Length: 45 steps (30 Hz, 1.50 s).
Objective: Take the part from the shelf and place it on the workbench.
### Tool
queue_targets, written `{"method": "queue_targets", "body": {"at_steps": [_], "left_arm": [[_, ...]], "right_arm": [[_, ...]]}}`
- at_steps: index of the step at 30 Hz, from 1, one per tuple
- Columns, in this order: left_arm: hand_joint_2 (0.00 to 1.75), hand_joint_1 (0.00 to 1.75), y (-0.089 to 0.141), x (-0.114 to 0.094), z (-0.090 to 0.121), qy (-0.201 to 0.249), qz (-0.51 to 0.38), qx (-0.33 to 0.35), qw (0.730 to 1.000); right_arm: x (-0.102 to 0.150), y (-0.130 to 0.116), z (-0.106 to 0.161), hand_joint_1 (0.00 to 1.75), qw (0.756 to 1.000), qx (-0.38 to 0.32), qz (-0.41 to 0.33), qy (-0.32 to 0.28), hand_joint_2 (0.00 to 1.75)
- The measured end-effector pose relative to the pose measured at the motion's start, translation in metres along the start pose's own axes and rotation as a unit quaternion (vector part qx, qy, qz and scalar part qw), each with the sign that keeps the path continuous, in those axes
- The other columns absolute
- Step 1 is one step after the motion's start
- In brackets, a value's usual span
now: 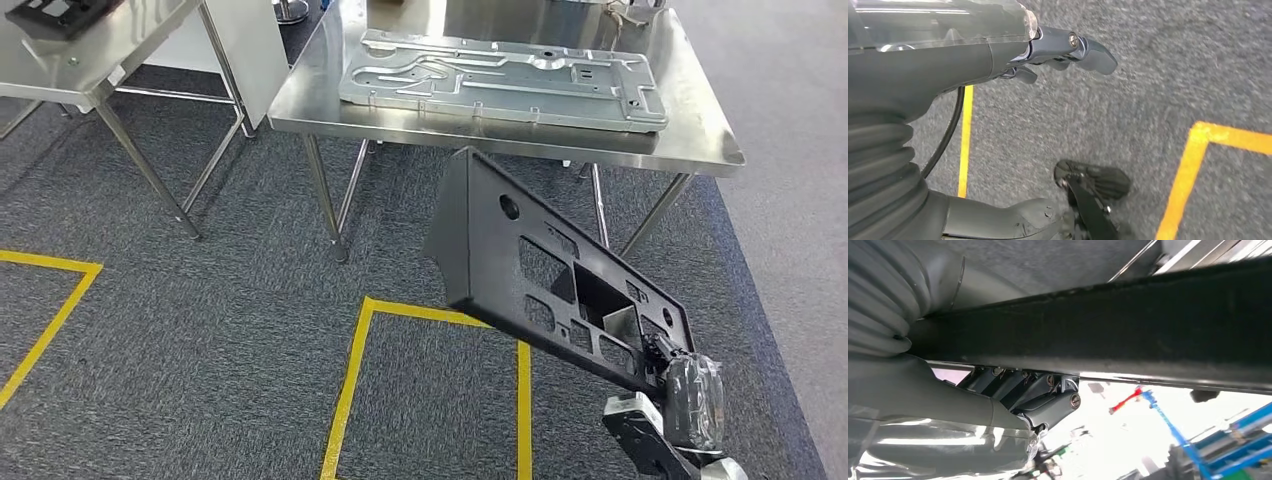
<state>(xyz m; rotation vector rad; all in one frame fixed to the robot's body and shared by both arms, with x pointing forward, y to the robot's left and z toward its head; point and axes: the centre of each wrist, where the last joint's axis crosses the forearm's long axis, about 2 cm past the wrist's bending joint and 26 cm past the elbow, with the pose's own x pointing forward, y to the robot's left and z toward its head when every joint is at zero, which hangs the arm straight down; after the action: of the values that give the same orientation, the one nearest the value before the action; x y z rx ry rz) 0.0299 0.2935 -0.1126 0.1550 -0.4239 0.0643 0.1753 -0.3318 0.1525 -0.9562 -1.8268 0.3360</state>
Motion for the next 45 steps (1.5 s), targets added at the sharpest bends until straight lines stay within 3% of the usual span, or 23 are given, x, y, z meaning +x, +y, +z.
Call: {"method": "queue_targets", "body": {"at_steps": [7, 22, 32, 37, 41, 45], "left_arm": [[1.75, 0.00, 0.004, 0.004, -0.002, -0.004, -0.007, -0.001, 1.000], [1.75, 0.00, 0.015, 0.000, -0.002, 0.001, -0.012, 0.004, 1.000], [1.75, 0.00, 0.012, 0.005, -0.003, 0.002, -0.025, 0.002, 1.000], [1.75, 0.00, -0.006, 0.014, -0.004, -0.006, -0.046, 0.002, 0.999], [1.75, 0.00, -0.014, 0.019, -0.004, -0.010, -0.053, -0.010, 0.998], [1.75, 0.00, -0.014, 0.018, -0.003, -0.008, -0.056, -0.011, 0.998]], "right_arm": [[-0.006, 0.009, -0.012, 1.75, 0.998, -0.006, 0.010, 0.061, 1.75], [-0.017, 0.011, -0.023, 1.75, 0.995, -0.005, 0.026, 0.096, 1.75], [-0.011, 0.034, -0.051, 1.75, 0.991, 0.017, 0.015, 0.132, 1.75], [0.007, 0.054, -0.088, 1.75, 0.990, 0.048, 0.041, 0.123, 1.75], [0.040, 0.076, -0.134, 1.75, 0.991, 0.090, 0.058, 0.074, 1.75], [0.072, 0.094, -0.162, 1.75, 0.989, 0.129, 0.070, 0.029, 1.75]]}}
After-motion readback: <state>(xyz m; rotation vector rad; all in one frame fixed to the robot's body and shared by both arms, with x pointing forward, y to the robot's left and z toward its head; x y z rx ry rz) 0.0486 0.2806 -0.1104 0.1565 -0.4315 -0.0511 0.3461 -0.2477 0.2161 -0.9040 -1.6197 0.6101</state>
